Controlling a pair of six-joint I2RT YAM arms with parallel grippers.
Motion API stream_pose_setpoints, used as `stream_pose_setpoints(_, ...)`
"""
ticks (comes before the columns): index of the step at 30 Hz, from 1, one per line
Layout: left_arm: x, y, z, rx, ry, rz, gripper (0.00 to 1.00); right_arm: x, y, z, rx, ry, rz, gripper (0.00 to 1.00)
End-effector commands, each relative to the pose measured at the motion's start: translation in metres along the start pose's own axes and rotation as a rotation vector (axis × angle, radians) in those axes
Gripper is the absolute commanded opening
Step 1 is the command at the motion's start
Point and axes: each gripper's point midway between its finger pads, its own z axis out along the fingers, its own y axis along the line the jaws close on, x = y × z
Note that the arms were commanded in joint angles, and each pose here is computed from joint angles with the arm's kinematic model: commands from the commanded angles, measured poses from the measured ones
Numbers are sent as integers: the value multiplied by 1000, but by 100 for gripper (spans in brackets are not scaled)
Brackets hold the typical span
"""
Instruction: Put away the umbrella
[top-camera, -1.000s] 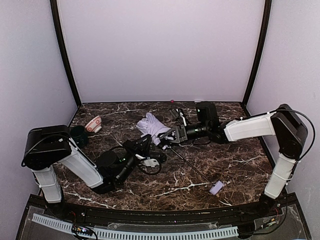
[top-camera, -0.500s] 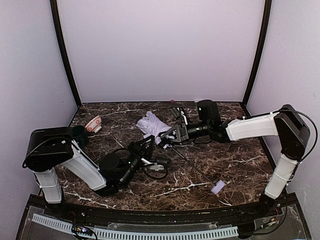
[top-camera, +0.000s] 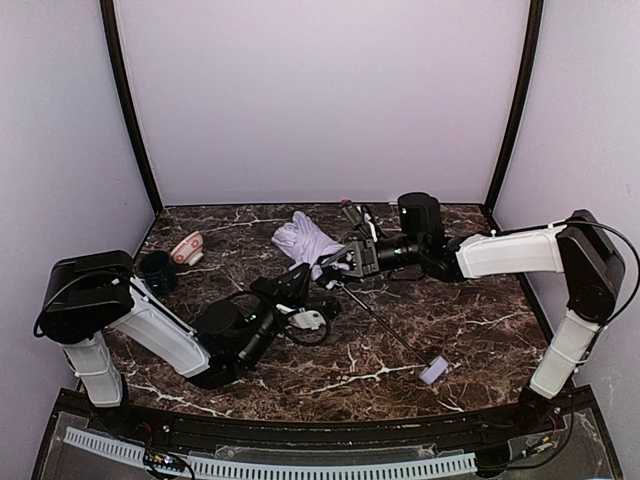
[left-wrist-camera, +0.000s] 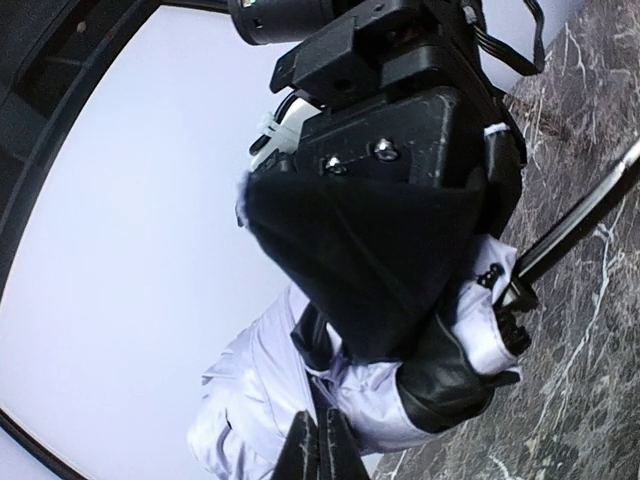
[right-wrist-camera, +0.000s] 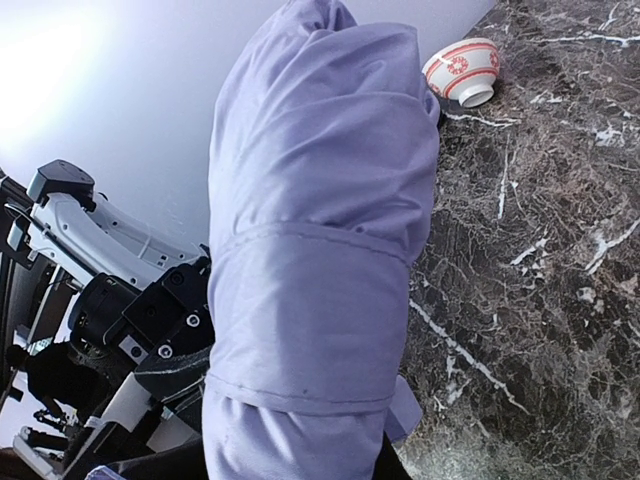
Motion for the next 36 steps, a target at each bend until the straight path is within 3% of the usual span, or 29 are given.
stream_pose_setpoints(1, 3, -48, -1, 153, -5, -107, 0, -82, 88, -23, -142, -231, -325, 0)
stream_pose_setpoints(8, 21, -45, 10, 134, 37, -193, 0, -77, 100, -18, -168, -208, -347, 0)
stream_pose_setpoints(16, 51, -22, 17, 18, 148, -149, 4, -59, 106, -14, -198, -131, -359, 0)
stream_pose_setpoints(23, 48, -12, 13, -9, 86, -211, 18, -49, 117, -9, -228, -69, -387, 0)
stream_pose_setpoints(27, 48, -23, 14, 46, 75, -197, 7, -45, 120, -5, -235, -55, -395, 0)
stream_pose_setpoints(32, 47, -25, 11, 67, 71, -196, 6, -45, 117, -5, -217, -58, -392, 0)
stream_pose_setpoints(36, 45, -20, -12, 110, 14, -366, 19, -56, 125, -15, -188, -97, -429, 0)
